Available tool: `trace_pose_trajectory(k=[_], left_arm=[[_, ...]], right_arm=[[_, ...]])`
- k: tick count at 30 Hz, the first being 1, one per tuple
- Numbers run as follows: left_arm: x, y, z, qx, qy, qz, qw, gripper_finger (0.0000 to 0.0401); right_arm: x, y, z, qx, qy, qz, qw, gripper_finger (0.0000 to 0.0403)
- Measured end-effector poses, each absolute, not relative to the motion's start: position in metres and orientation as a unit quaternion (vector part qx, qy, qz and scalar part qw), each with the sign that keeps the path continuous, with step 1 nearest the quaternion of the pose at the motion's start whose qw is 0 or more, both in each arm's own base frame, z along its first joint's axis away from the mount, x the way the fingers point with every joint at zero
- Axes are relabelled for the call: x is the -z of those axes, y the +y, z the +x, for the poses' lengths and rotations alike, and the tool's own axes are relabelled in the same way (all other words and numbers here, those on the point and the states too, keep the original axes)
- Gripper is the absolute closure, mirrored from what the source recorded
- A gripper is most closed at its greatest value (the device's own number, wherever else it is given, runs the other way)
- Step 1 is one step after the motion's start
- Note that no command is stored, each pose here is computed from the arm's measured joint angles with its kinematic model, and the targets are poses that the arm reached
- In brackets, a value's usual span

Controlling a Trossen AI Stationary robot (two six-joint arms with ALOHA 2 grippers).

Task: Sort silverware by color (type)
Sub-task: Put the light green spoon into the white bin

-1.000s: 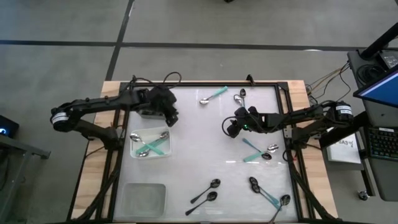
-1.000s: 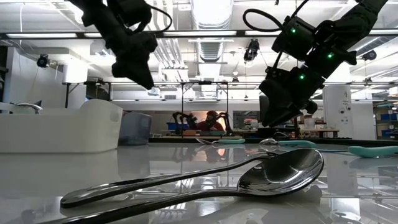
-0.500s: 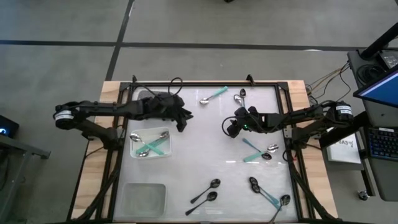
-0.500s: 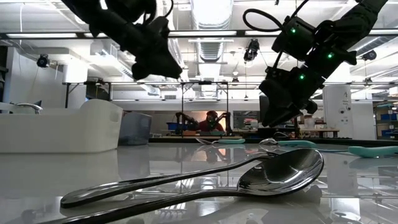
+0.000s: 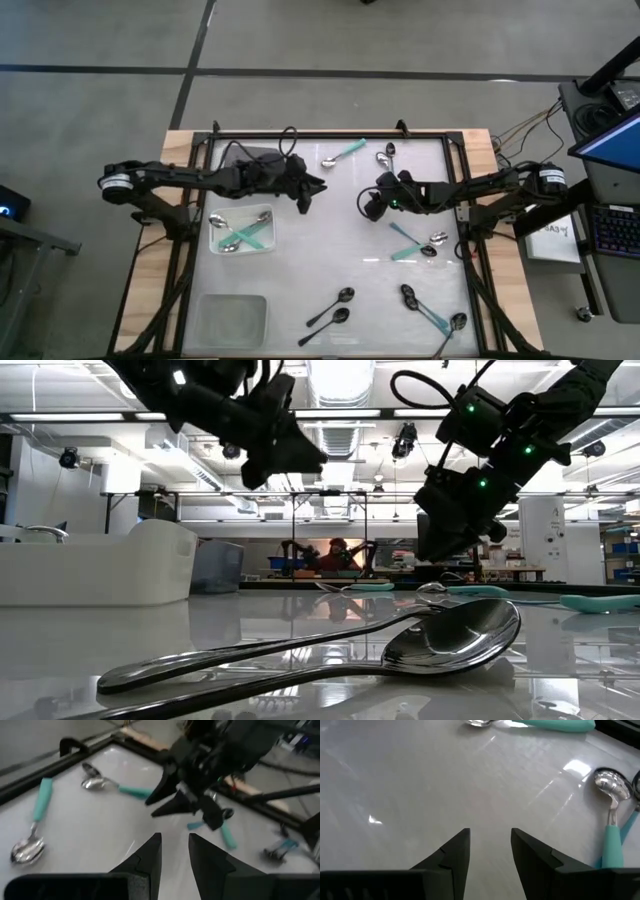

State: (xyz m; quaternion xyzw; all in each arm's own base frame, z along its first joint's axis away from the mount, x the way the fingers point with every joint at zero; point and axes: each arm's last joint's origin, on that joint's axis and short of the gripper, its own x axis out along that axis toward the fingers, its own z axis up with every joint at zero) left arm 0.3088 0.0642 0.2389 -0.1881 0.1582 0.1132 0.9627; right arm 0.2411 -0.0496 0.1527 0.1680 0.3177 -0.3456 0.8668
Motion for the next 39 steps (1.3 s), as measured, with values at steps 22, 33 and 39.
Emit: trace_pose_trajectory(k=[22,33,39], left_arm=[[-0.275,0.057,0.318,-0.083,0.048,-0.189,0.977,0.0321],[-0.296,0.058,0.323,-0.077,0.023,-0.138,0.987,0.0321],[-0.297,0.059,0.323,-0.074,0.022,-0.138,0.987,0.0321]], right_arm=[[-0.143,-0.101,0.212,0.410,0.391,0.201,0.799,0.0268],[-0.146,-0.127,0.200,0.408,0.385,0.279,0.779,0.0268],[-0.159,-0.129,0.208,0.398,0.383,0.275,0.787,0.0268]])
